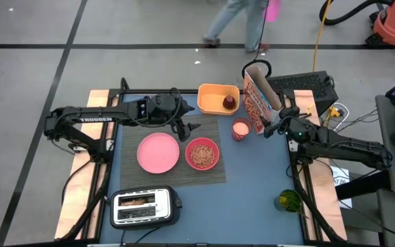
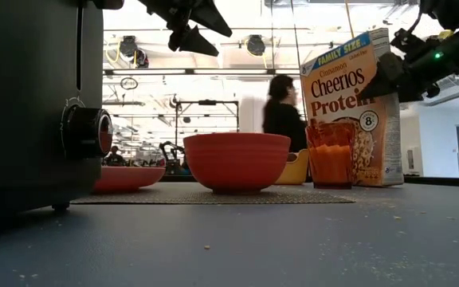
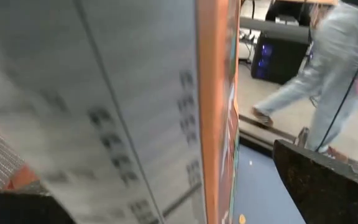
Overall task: Arrange a breakfast setting
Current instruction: Pour the cereal into the dark pink bowl
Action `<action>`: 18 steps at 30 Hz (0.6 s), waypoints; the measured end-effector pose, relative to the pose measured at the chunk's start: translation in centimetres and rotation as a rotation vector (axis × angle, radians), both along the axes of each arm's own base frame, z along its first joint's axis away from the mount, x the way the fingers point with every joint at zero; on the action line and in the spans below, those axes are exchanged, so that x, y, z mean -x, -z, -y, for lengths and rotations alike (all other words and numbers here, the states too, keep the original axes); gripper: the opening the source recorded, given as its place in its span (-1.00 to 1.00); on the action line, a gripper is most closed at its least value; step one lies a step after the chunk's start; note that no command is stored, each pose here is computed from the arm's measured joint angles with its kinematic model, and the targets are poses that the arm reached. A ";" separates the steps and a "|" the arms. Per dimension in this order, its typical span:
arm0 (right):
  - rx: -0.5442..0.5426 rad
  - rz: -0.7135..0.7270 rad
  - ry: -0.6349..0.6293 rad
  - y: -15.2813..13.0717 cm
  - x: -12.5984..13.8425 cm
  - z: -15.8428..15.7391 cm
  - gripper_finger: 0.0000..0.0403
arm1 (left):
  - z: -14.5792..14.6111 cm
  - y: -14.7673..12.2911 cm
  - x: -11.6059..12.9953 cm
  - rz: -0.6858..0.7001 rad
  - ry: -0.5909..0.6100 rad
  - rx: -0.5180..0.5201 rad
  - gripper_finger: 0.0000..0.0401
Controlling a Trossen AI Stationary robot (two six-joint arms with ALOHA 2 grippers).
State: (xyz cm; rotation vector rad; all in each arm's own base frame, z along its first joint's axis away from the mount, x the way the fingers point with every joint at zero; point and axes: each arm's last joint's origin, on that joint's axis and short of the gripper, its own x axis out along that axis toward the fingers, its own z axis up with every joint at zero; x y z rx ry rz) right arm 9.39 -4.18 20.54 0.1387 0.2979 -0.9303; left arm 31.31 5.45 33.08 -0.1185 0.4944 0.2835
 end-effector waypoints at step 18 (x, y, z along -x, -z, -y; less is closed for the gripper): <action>0.258 0.036 0.022 -2.5 -0.4 0.3 0.95 | 0.0 0.0 0.0 0.000 0.000 0.000 0.82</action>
